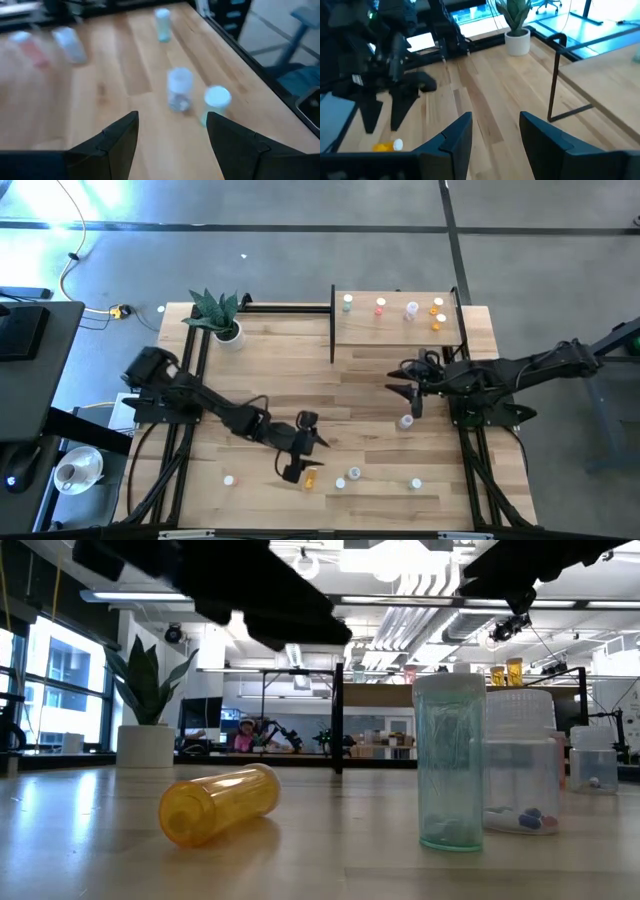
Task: Pick and place medicine bottles onto shelf by color
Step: Put the left green pill bottle on the shelf aligned with the other green pill bottle
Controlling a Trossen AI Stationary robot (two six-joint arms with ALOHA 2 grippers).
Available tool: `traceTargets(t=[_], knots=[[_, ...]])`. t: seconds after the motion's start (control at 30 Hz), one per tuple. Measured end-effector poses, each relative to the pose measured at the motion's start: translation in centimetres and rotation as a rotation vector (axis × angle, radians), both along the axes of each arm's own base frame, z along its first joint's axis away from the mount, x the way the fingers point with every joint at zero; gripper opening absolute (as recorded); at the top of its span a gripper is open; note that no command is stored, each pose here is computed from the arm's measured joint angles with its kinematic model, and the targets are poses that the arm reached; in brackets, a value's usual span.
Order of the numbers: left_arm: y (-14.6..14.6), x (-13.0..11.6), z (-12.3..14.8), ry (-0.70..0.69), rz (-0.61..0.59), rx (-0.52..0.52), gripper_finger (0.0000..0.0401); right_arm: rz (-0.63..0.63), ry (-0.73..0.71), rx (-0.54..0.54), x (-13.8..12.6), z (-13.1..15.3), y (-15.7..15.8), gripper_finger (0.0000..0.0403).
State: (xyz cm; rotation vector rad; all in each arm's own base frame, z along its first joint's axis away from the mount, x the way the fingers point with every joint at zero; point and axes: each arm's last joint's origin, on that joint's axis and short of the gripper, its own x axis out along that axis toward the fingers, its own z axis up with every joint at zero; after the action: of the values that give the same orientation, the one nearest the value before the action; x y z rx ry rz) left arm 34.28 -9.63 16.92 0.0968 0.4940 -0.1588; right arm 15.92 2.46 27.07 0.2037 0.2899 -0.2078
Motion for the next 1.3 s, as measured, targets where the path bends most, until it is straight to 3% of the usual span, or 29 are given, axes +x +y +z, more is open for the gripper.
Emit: traceTargets(t=[0.57,1.3], knots=[[-2.5,3.8,-4.4,0.063,-0.127,-0.032,0.0223,-0.001,0.018,-0.005,0.8,-0.4,0.2,0.0156],[-2.8,4.5,-4.2,0.023,-0.131,-0.088,0.0223,-0.001,0.012,-0.003,0.8,-0.4,0.2,0.0156]])
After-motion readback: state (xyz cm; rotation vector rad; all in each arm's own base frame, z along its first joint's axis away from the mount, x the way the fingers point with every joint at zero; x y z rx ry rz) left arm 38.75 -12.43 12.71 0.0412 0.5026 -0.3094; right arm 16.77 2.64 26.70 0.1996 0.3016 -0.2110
